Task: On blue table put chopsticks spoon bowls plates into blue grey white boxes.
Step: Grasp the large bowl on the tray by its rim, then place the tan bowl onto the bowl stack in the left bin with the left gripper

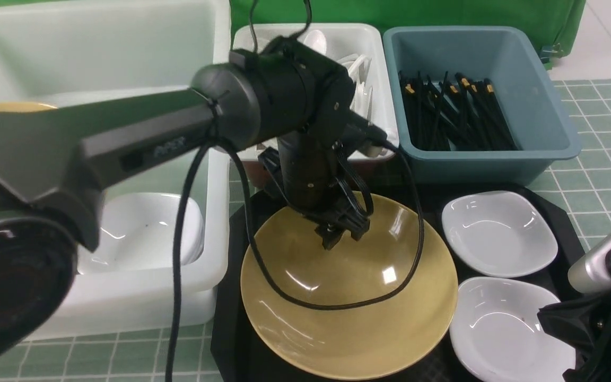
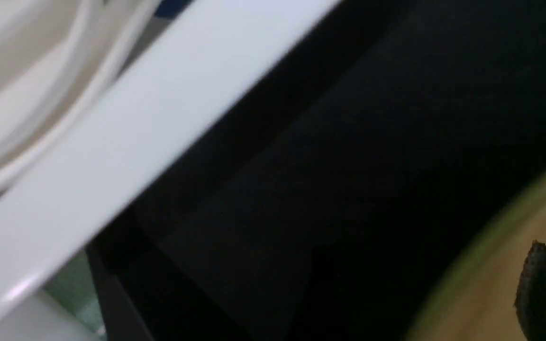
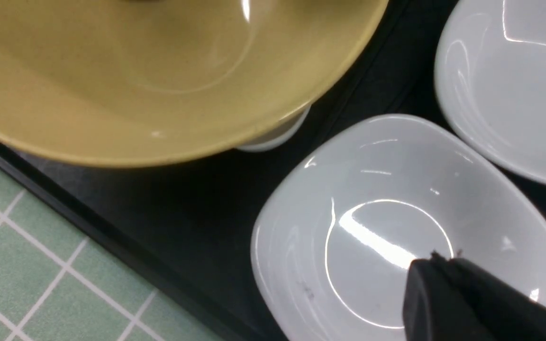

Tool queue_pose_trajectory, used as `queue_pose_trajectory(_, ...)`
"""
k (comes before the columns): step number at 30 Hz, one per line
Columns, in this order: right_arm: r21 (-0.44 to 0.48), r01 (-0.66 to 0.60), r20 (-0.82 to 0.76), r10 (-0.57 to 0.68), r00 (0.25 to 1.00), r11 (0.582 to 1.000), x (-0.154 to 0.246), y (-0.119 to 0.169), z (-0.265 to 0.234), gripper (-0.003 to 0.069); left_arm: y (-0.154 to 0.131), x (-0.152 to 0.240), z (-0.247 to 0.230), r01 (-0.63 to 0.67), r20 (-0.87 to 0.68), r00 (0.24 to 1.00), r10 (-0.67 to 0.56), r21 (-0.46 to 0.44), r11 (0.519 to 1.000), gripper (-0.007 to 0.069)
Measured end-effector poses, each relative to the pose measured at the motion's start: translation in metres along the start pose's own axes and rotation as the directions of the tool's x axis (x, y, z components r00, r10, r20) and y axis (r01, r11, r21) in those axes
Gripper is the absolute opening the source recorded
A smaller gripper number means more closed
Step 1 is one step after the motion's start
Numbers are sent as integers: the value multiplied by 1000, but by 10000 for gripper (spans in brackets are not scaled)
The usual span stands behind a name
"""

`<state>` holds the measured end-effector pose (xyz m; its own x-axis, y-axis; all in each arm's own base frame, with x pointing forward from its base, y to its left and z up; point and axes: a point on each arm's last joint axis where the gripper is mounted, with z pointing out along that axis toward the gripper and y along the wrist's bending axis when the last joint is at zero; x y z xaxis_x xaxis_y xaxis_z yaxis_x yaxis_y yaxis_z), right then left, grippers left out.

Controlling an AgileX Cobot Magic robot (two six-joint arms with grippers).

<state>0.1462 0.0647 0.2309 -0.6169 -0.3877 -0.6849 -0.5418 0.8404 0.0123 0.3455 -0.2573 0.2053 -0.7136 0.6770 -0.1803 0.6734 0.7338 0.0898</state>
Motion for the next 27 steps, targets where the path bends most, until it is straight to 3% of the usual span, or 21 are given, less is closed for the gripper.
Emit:
queue_pose_trajectory(4, 2, 0, 3, 0, 1000, 1000, 0, 0, 0, 68, 0, 2, 5, 6, -37, 999, -6, 5, 1000, 358)
queue_pose_trajectory(7, 3, -1, 4, 1, 1000, 1000, 0, 0, 0, 72, -2, 4, -2, 46, -73, 996, -43, 34, 998, 232)
queue_pose_trajectory(12, 4, -9, 6, 9, 1000, 1000, -1, 0, 0, 78, -3, 5, -14, 55, -85, 995, -51, 47, 997, 188)
queue_pose_trajectory(18, 6, -19, 10, 18, 1000, 1000, -1, -1, 0, 83, -3, 10, -72, 67, 55, 996, -71, 75, 995, 18)
queue_pose_trajectory(27, 7, -19, 13, 18, 1000, 1000, -1, -1, 0, 92, 1, 26, -143, 62, 264, 961, -78, 66, 996, 8)
